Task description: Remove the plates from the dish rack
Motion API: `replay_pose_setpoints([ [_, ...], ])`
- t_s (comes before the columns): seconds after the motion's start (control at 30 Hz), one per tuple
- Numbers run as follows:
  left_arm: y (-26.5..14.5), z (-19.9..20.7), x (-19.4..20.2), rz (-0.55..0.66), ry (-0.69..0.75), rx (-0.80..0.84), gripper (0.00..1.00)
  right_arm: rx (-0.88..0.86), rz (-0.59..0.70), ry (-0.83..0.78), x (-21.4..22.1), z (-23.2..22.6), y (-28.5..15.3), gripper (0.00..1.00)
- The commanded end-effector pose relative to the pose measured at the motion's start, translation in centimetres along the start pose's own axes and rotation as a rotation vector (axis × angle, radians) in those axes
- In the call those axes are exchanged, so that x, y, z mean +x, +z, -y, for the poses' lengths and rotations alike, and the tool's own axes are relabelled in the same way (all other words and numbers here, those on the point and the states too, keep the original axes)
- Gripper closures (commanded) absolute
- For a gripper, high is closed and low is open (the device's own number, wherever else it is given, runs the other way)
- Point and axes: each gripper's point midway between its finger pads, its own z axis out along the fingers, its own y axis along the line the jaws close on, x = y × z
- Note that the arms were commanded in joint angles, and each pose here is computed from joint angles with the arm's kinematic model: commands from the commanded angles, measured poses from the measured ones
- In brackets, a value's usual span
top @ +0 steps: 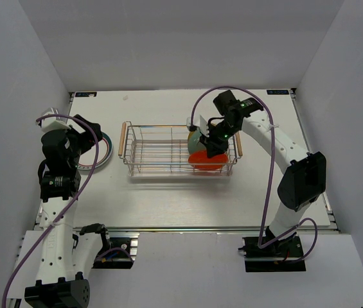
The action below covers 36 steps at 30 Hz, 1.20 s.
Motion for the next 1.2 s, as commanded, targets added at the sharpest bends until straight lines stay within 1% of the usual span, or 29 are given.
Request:
replay_pose_setpoints([
  [0.0,0.0,0.2,-0.4,0.015,0.010,0.015,0.02,0.055,0.033,-0.063,-1.6,1.4,-1.1,0.94],
  [0.07,-0.1,0.2,-0.5,0.016,0.010,0.016,0.02,0.066,0.036,-0.072,-1.9,1.5,-1.5,0.95],
  [0.1,-0.1,0.2,-0.4,0.013,0.010,0.014,0.02,0.066,0.036,-0.077,-2.0,1.5,-1.7,0.99],
  [0.13,-0.1,0.2,-0.4,0.016,0.010,0.016,0.02,0.068,0.037,-0.081,-2.1,1.5,-1.9,1.00],
  [0.3,-0.3,0.3,-0.7,0.022,0.010,0.019,0.02,0.099,0.062,-0.126,-3.8,1.9,-3.7,1.00],
  [0.43,-0.5,0.4,-1.0,0.027,0.012,0.018,0.02,0.092,0.090,-0.157,-5.1,1.1,-5.3,1.00],
  [0.6,-0.8,0.6,-1.4,0.042,0.011,0.026,0.02,0.151,0.178,-0.233,-8.4,0.6,-8.6,1.00],
  [0.7,-1.1,0.8,-1.7,0.049,0.010,0.028,0.02,0.236,0.236,-0.241,-10.2,0.9,-10.6,1.00],
  [0.8,-1.6,1.1,-2.3,0.070,0.010,0.036,0.02,0.295,0.293,-0.271,-11.5,0.2,-12.7,1.00],
  [0.83,-1.8,1.1,-2.4,0.073,0.010,0.037,0.02,0.306,0.306,-0.255,-11.6,0.1,-13.0,1.00],
  [0.9,-2.2,1.2,-2.7,0.085,0.009,0.042,0.02,0.394,0.347,-0.273,-12.7,0.3,-14.9,1.00],
  [0.97,-2.4,1.3,-2.8,0.092,0.005,0.046,0.02,0.444,0.350,-0.209,-12.2,1.0,-14.7,1.00],
  [1.0,-2.5,1.3,-2.7,0.092,0.002,0.049,0.02,0.549,0.349,-0.185,-11.9,2.5,-15.4,1.00],
  [1.03,-2.4,1.3,-2.7,0.093,-0.003,0.048,0.02,0.637,0.373,-0.162,-12.5,3.4,-17.0,1.00],
  [1.07,-2.4,1.4,-2.7,0.093,-0.014,0.051,0.02,0.680,0.368,-0.067,-11.5,4.4,-16.6,1.00],
  [1.1,-2.4,1.4,-2.7,0.093,-0.020,0.053,0.02,0.848,0.376,-0.013,-11.2,6.7,-18.9,1.00],
  [1.13,-2.2,1.4,-2.5,0.087,-0.026,0.052,0.02,0.946,0.367,0.053,-10.4,8.0,-19.8,1.00],
  [1.17,-2.1,1.5,-2.6,0.095,-0.038,0.057,0.02,1.044,0.353,0.181,-8.5,9.5,-19.8,1.00],
])
